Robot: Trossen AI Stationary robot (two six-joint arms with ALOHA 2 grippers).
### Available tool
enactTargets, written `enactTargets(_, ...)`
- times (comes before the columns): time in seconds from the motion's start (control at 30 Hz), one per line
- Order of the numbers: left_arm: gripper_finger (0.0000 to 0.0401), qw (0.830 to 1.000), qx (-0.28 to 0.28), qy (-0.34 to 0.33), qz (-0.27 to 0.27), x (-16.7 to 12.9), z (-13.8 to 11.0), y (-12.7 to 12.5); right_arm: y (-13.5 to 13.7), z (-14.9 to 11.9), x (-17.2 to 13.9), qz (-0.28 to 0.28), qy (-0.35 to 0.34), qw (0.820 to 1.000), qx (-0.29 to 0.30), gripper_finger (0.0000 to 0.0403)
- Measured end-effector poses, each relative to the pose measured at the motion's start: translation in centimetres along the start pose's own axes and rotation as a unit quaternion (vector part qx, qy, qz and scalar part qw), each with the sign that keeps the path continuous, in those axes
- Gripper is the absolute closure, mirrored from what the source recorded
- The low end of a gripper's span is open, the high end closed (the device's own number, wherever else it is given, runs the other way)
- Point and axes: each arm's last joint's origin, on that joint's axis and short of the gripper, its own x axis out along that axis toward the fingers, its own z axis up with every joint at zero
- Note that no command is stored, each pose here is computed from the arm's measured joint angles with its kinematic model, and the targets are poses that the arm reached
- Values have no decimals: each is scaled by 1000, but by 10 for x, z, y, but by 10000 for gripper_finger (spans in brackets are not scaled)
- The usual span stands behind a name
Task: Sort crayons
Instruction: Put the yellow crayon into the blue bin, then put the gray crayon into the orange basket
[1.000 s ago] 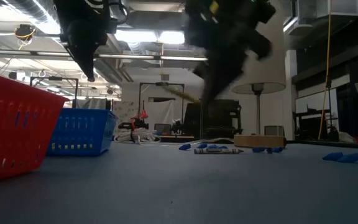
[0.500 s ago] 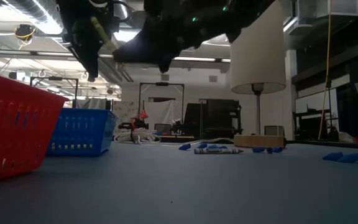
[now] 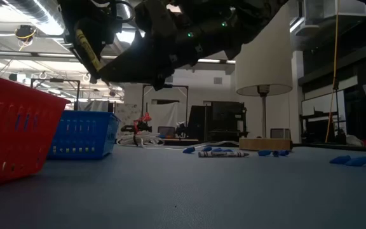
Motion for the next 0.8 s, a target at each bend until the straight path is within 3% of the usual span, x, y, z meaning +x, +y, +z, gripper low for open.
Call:
enactTargets(0.37, 302, 1000, 0, 0, 0, 0, 0, 0, 0, 0, 0, -2, -1, 1000, 0, 260)
enactTargets(0.57, 302, 1000, 0, 0, 0, 0, 0, 0, -1, -1, 0, -2, 4, 1000, 1, 252)
enactTargets(0.8, 302, 1000, -1, -1, 0, 0, 0, 0, 1, -4, -10, -2, 92, 996, 2, 253)
